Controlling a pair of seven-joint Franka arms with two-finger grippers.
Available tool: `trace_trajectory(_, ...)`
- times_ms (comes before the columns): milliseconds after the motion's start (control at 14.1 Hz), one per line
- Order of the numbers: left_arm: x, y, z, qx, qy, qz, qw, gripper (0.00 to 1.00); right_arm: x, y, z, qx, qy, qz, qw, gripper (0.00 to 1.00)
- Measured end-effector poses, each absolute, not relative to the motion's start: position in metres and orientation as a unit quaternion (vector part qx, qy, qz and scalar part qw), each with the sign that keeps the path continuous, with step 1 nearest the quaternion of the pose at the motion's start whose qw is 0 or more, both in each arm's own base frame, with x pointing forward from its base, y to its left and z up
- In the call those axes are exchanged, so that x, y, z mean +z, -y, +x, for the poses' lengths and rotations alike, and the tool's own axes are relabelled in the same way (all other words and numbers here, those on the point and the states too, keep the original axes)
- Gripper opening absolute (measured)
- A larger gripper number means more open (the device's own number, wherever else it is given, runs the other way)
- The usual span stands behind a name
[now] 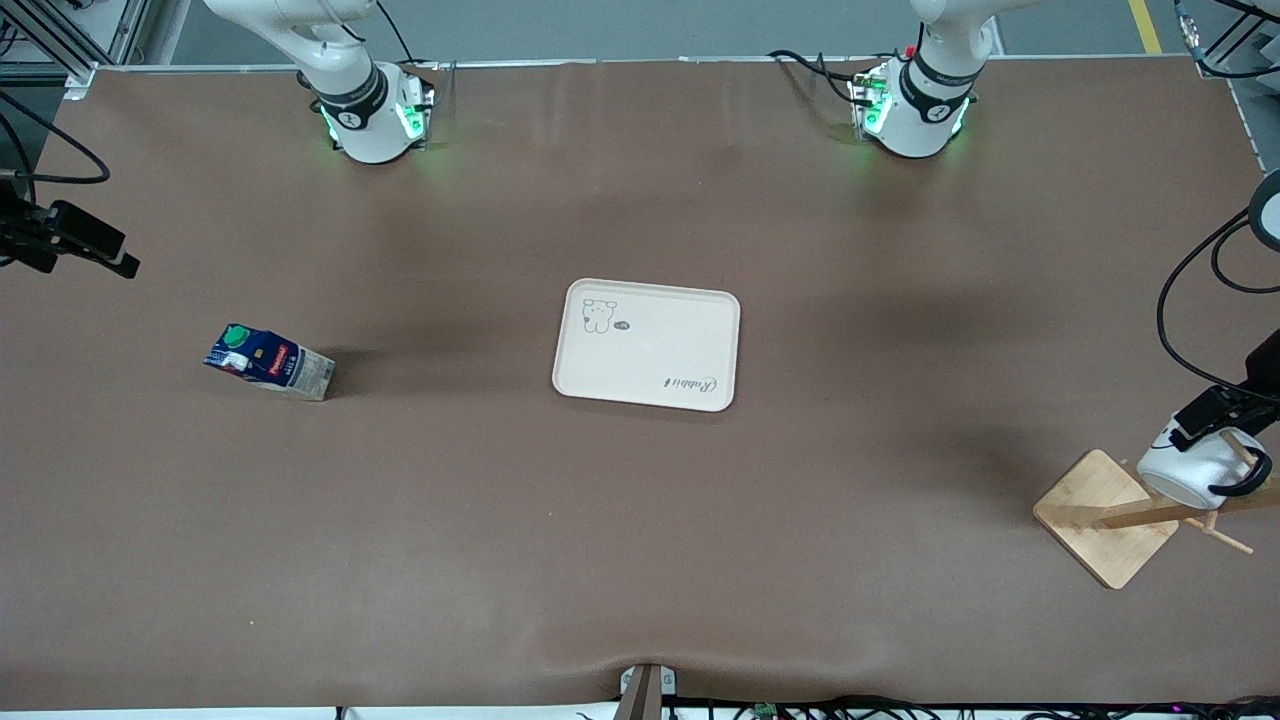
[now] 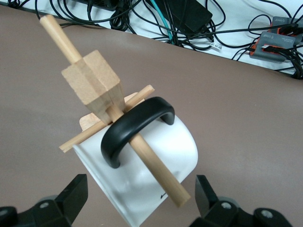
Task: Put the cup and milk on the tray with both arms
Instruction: 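Grasp the mug rim with the left gripper while the right gripper reaches the milk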
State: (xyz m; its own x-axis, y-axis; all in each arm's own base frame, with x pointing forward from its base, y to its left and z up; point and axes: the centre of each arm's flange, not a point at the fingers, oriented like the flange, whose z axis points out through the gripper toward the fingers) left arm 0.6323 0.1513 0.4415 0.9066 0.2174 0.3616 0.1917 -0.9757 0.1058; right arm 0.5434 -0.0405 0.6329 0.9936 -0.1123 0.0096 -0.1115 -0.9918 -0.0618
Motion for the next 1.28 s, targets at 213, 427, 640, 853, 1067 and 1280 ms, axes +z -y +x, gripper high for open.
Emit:
trace_trajectory(213,0.439,-0.15,0.633,0.189,-0.103,0.976,0.034,0.85,0.629,0.041,0.548,-0.008,-0.056,-0.998,0.03,1.0)
trace_trajectory(427,0.44,-0.147,0.634,0.19,-0.1,0.976,0.035,0.71,0.613,0.041,0.561,-0.01,-0.057,-0.998,0.029,1.0)
trace_trajectory(640,0.441,-0.135,0.637,0.191,-0.09,0.977,0.039,0.48,0.588,0.042,0.578,0.001,-0.058,-0.998,0.027,1.0)
trace_trajectory(853,0.442,-0.118,0.641,0.192,-0.078,0.977,0.045,0.22,0.559,0.043,0.592,0.018,-0.06,-0.998,0.025,1.0)
trace_trajectory(1067,0.442,-0.117,0.641,0.191,-0.077,0.977,0.045,0.08,0.544,0.043,0.598,0.028,-0.061,-0.997,0.024,1.0)
trace_trajectory(1280,0.446,-0.111,0.641,0.192,-0.072,0.978,0.047,0.08,0.539,0.044,0.6,0.032,-0.061,-0.997,0.024,1.0)
